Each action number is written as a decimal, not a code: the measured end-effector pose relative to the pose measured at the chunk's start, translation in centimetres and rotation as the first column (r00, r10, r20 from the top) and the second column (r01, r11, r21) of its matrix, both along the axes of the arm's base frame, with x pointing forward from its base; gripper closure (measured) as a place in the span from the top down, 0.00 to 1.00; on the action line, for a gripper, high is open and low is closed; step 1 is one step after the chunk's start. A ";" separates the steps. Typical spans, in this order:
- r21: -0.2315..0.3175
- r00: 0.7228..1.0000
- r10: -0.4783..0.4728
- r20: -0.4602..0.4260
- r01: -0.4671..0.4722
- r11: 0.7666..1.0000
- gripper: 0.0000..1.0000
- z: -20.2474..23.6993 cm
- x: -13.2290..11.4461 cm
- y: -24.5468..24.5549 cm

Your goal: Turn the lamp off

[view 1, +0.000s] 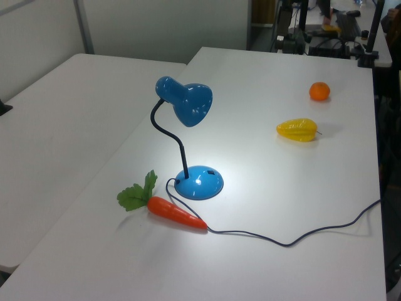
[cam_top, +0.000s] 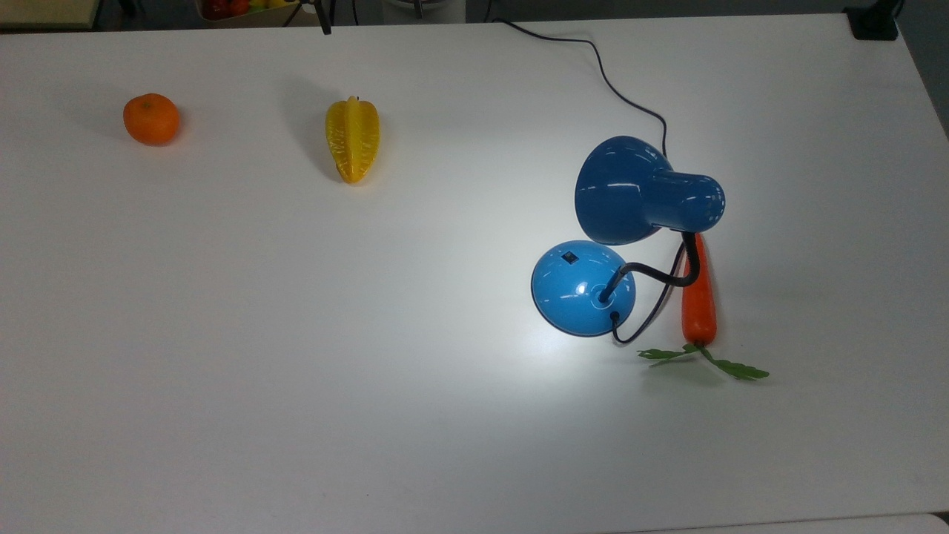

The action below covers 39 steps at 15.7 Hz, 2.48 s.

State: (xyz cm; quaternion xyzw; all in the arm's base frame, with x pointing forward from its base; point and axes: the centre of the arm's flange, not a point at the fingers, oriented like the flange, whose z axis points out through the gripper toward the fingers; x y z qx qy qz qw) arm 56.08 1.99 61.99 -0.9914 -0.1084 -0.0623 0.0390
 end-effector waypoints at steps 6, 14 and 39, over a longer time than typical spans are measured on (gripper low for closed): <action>0.000 1.000 0.003 -0.010 -0.003 1.000 1.00 -0.5 0.0 0.2; -0.001 1.000 0.002 -0.012 -0.002 1.000 0.99 -0.6 0.0 0.1; -0.004 0.992 0.128 0.005 -0.128 0.992 0.01 -7.0 2.6 7.2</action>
